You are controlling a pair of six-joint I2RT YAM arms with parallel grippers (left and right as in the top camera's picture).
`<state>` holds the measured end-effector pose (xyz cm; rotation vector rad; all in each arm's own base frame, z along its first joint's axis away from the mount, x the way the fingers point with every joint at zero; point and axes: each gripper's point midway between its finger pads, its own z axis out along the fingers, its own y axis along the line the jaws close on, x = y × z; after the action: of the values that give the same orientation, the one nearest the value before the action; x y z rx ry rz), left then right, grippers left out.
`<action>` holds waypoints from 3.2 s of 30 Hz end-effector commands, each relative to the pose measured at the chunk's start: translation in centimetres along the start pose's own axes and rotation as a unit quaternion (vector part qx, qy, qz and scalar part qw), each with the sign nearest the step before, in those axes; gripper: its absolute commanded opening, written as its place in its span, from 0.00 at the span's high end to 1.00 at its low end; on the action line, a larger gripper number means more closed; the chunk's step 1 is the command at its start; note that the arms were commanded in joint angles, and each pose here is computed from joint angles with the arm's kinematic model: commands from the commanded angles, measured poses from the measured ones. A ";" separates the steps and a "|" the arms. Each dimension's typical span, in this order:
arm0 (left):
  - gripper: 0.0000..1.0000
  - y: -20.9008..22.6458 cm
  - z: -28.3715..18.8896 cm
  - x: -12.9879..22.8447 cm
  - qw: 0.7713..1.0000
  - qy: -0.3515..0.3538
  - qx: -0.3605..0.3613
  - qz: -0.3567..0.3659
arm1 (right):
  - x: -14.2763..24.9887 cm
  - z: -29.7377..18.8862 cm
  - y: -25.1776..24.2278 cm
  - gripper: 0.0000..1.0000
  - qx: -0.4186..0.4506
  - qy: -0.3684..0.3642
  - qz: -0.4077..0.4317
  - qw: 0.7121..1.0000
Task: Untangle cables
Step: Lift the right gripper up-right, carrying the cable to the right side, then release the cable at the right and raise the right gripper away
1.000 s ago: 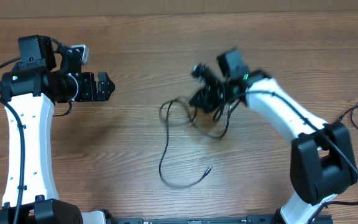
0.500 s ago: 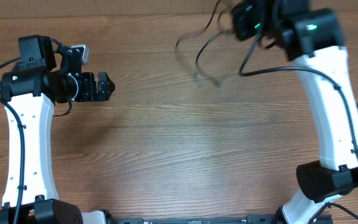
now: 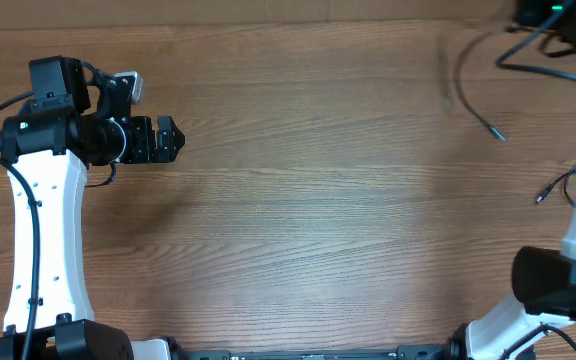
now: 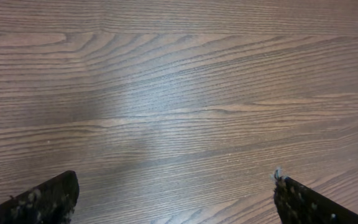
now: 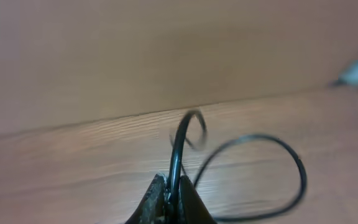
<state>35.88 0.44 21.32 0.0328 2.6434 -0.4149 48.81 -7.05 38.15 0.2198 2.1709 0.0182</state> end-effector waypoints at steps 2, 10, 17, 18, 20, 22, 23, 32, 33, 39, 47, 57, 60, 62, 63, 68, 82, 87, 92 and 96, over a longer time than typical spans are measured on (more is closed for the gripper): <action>0.00 0.0 -0.4 -0.5 1.000 -0.008 -0.003 0.013 | -1.4 -1.6 -4.9 0.96 0.041 -0.026 0.042 0.998; 0.00 0.0 -0.4 -0.5 1.000 -0.008 -0.003 0.013 | -2.2 -2.8 -11.0 0.96 0.093 -0.051 0.072 0.992; 0.00 0.0 -0.4 -0.5 1.000 -0.008 -0.003 0.013 | -2.8 -2.5 -15.4 0.96 0.126 -0.072 0.090 0.985; 0.00 0.0 -0.4 -0.5 1.000 -0.008 -0.003 0.013 | -2.7 -2.3 -15.9 0.96 0.130 -0.071 0.093 0.985; 0.00 0.0 -0.4 -0.5 1.000 -0.008 -0.003 0.013 | -2.2 -1.3 -17.3 0.96 0.138 -0.065 0.100 0.983; 0.00 0.0 -0.4 -0.5 1.000 -0.008 -0.003 0.013 | -1.5 0.0 -18.7 0.96 0.146 -0.056 0.107 0.982; 0.00 0.0 -0.4 -0.5 1.000 -0.008 -0.003 0.013 | -1.1 0.9 -19.6 0.96 0.149 -0.050 0.111 0.981; 0.00 0.0 -0.4 -0.5 1.000 -0.008 -0.003 0.013 | 6.4 9.6 -24.5 0.96 0.163 0.053 0.148 0.974; 0.00 0.0 -0.4 -0.5 1.000 -0.008 -0.003 0.013 | 7.6 10.4 -24.7 0.95 0.162 0.070 0.151 0.973; 0.00 0.0 -0.4 -0.5 1.000 -0.008 -0.003 0.013 | 15.5 14.1 -24.6 0.00 0.148 0.193 0.180 0.953; 0.00 0.0 -0.4 -0.5 1.000 -0.008 -0.003 0.013 | 17.3 13.8 -21.9 0.00 0.088 0.236 0.204 0.946; 0.00 0.0 -0.4 -0.5 1.000 -0.008 -0.003 0.013 | 15.6 10.7 -15.7 0.00 -0.009 0.253 0.186 0.949; 0.00 0.0 -0.4 -0.5 1.000 -0.008 -0.003 0.013 | 14.0 9.1 -13.4 0.00 -0.019 0.243 0.167 0.956; 0.00 0.0 -0.4 -0.5 1.000 -0.008 -0.003 0.013 | 12.9 8.0 -11.7 0.00 -0.028 0.234 0.152 0.960; 0.00 0.0 -0.4 -0.5 1.000 -0.008 -0.003 0.013 | 12.4 7.5 -10.7 0.00 -0.033 0.231 0.144 0.962; 0.00 0.0 -0.4 -0.5 1.000 -0.008 -0.003 0.013 | 10.9 4.2 -1.8 0.00 -0.079 0.229 0.072 0.968; 0.00 0.0 -0.4 -0.5 1.000 -0.008 -0.003 0.013 | 14.1 3.1 13.1 0.00 -0.104 0.253 -0.108 0.956; 0.00 0.0 -0.4 -0.5 1.000 -0.008 -0.003 0.013 | 13.8 3.1 15.1 0.00 -0.121 0.236 -0.118 0.957; 0.00 0.0 -0.4 -0.5 1.000 -0.008 -0.003 0.013 | 13.6 2.9 16.2 0.00 -0.152 0.232 -0.110 0.954; 0.00 0.0 -0.4 -0.5 1.000 -0.008 -0.003 0.013 | 13.6 2.9 16.3 0.00 -0.153 0.230 -0.110 0.955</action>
<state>35.88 0.44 21.32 0.0328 2.6434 -0.4149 46.10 10.99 26.00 -0.2294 2.6326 0.2849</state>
